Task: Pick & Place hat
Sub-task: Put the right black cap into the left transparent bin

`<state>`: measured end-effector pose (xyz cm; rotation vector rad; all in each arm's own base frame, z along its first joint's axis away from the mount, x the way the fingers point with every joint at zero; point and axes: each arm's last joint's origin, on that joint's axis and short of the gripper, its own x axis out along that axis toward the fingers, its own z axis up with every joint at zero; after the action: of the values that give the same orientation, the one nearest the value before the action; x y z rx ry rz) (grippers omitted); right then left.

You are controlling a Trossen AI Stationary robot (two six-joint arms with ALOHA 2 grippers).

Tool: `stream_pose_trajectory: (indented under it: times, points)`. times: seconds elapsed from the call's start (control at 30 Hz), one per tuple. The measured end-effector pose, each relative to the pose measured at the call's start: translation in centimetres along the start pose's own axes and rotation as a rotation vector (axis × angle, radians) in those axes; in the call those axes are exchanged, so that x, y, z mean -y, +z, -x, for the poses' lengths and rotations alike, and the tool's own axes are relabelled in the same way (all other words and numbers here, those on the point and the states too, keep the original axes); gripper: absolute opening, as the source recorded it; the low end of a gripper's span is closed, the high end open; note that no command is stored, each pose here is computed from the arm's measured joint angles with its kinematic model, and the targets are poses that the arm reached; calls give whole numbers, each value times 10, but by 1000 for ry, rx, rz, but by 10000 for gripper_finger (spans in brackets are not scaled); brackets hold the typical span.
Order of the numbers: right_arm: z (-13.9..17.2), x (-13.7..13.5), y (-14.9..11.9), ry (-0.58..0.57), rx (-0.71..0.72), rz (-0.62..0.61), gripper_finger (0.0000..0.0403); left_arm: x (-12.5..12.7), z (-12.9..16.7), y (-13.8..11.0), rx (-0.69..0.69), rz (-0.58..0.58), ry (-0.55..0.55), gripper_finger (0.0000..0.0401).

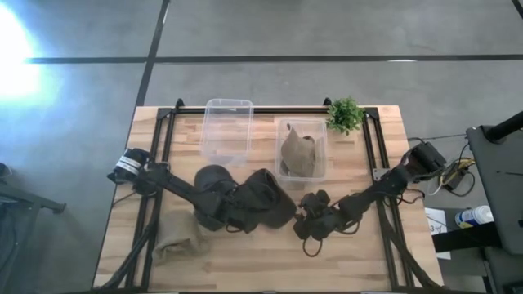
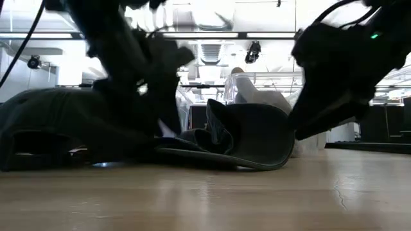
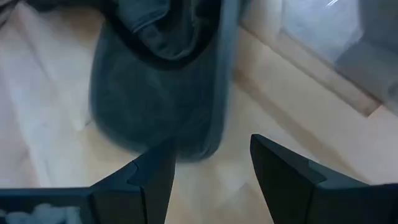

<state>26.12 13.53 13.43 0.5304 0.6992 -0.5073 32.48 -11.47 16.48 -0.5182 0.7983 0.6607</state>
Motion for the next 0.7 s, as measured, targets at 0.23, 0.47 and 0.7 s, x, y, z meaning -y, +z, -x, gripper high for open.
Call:
stream_pose_trajectory:
  times: [0.23, 0.47, 0.7]
  points:
    - [-11, 5, 10, -31, 26, 3, 203, -15, -16, -16, 27, 88, -51, 213]
    - [-32, 1, 20, 62, 23, 29, 203, -18, -25, -17, 56, 147, -153, 213]
    - [-33, -2, 24, 117, -23, 35, 148, -13, -24, -15, 50, 181, -211, 213]
